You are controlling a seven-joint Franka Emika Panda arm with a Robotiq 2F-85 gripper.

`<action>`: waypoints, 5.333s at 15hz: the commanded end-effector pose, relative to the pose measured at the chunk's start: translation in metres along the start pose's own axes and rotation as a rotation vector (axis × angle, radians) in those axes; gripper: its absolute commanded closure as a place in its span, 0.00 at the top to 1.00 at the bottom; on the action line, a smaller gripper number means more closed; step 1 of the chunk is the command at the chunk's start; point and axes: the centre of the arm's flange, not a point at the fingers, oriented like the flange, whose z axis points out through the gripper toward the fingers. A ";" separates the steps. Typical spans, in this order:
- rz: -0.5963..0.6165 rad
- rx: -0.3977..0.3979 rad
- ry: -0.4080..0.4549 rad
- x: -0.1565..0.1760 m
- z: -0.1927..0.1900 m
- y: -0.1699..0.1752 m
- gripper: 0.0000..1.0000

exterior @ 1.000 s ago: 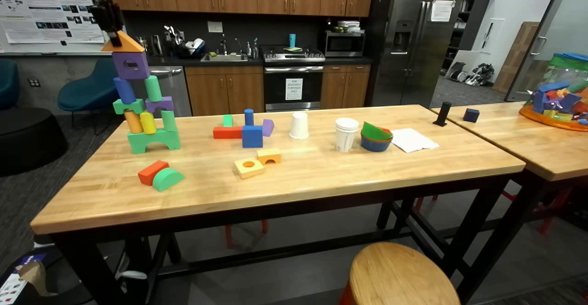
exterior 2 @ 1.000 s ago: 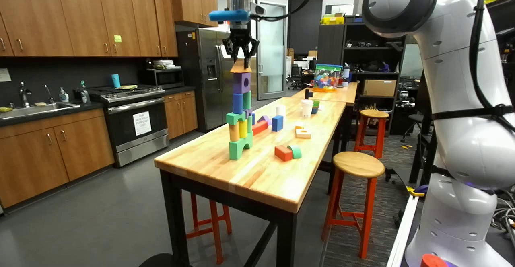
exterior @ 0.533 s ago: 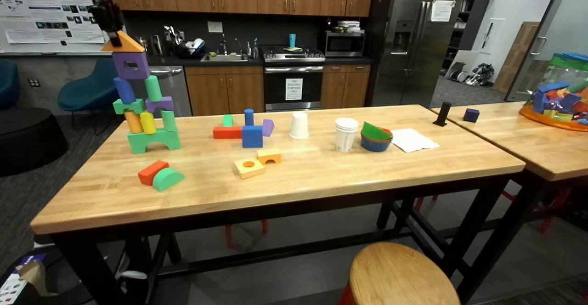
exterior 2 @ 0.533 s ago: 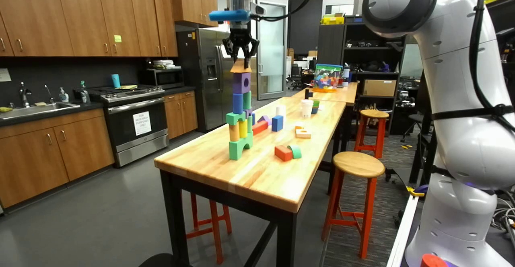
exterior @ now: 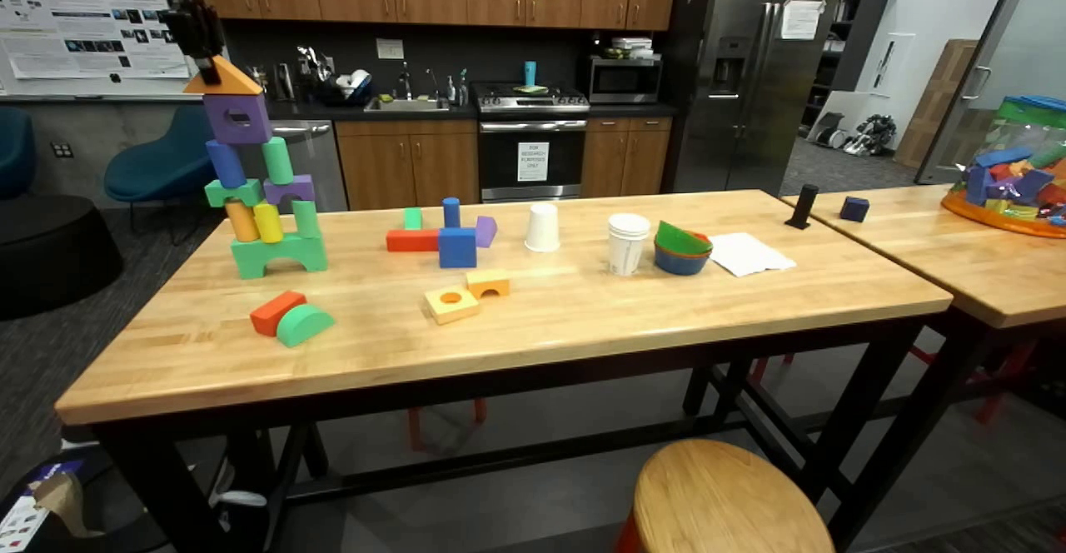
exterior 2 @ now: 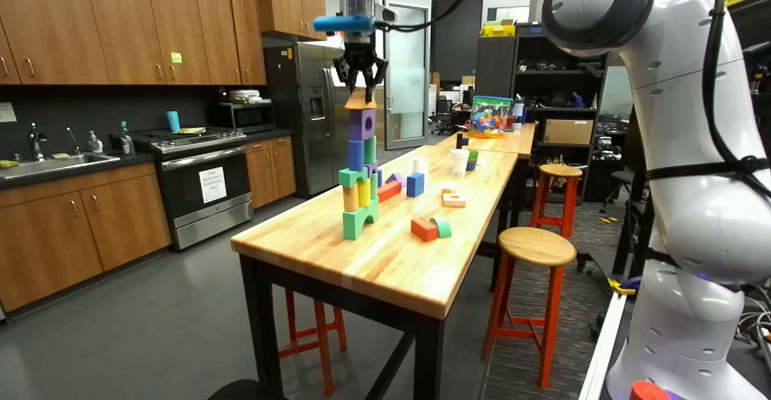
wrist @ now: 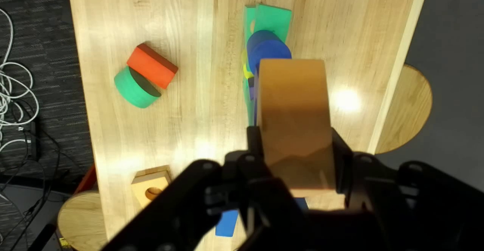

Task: Put the triangular block on top of the stack

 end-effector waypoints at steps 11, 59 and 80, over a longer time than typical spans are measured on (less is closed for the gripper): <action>-0.021 0.003 0.031 -0.003 -0.008 -0.003 0.71; -1.363 -0.082 -0.004 -0.041 -0.077 0.051 1.00; -1.387 -0.227 0.022 -0.034 -0.089 0.117 1.00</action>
